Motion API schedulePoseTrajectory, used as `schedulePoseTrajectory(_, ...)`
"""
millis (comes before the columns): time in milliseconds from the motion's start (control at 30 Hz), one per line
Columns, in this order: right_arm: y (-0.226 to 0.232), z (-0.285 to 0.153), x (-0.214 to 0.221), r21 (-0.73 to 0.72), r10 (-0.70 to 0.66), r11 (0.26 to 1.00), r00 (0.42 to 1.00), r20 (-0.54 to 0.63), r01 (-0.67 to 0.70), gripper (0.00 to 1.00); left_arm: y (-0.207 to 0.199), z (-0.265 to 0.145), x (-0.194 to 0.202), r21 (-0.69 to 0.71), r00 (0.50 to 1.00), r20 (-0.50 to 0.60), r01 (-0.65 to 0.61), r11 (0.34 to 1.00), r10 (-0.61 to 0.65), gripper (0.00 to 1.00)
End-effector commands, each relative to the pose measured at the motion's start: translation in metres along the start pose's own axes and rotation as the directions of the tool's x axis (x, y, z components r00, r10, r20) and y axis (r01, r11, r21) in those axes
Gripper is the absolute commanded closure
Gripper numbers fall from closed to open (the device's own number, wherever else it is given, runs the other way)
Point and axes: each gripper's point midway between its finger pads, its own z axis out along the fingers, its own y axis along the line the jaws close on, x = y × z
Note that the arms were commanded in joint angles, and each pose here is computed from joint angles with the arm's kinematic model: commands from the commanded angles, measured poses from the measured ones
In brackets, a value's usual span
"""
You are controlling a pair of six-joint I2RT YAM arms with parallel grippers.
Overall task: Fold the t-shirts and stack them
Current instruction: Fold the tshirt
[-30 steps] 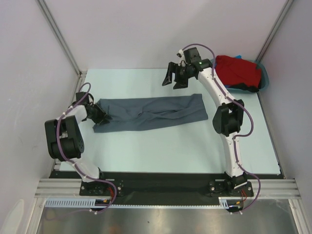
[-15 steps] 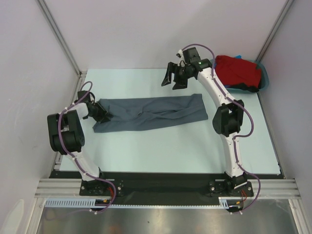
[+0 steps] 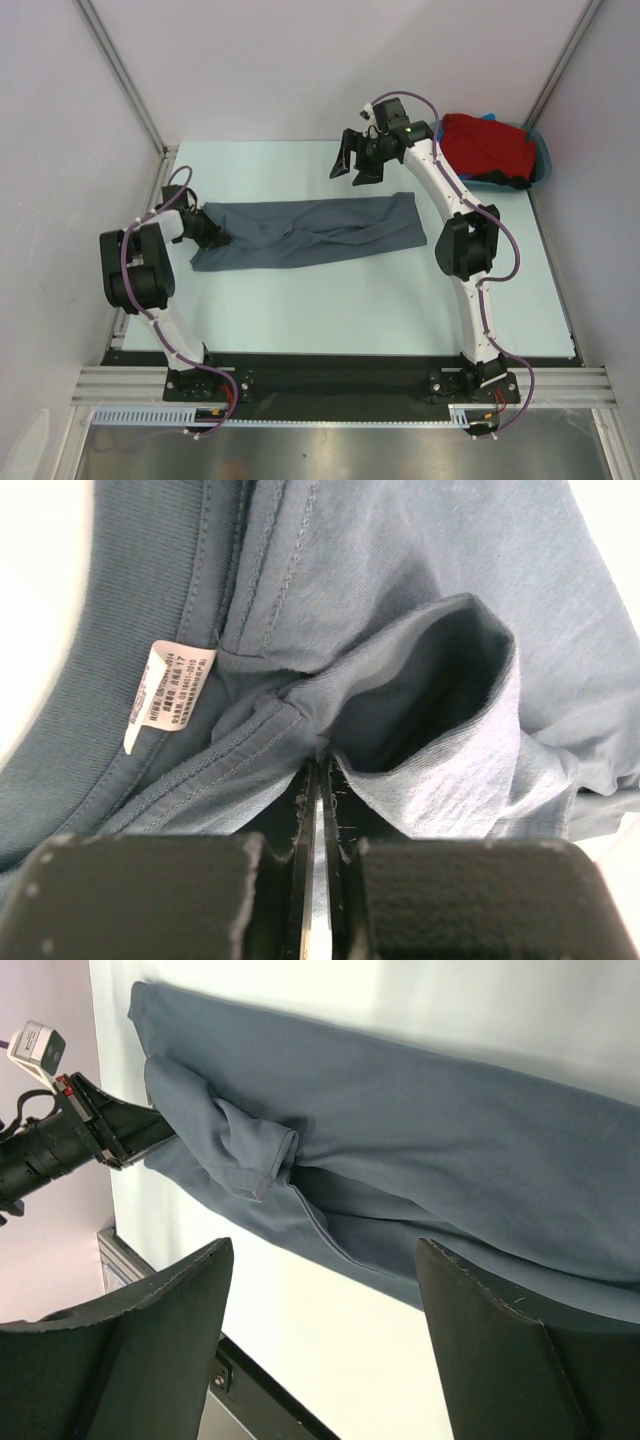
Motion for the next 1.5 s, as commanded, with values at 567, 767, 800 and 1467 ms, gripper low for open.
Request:
schedulePoseTrajectory(567,0.008,-0.01,0.002,-0.001,-0.036,0.999,0.999,-0.002,0.036,0.21,-0.066,-0.051,-0.024,0.174,0.997,0.074,-0.023,0.984,0.01,0.93)
schedulePoseTrajectory(767,0.003,-0.012,0.001,0.008,-0.037,0.999,0.999,-0.002,0.037,0.21,-0.081,-0.057,-0.033,0.201,0.997,0.077,-0.016,0.979,0.001,0.89)
schedulePoseTrajectory(800,0.002,-0.011,0.002,0.01,-0.035,0.999,0.999,-0.006,0.035,0.21,-0.081,-0.059,-0.035,0.196,0.997,0.077,-0.019,0.981,0.004,0.88)
schedulePoseTrajectory(1467,-0.007,-0.002,0.001,0.0,-0.021,1.0,1.0,-0.022,0.021,0.21,-0.132,-0.055,-0.079,0.361,0.992,0.094,0.045,0.931,-0.084,0.97)
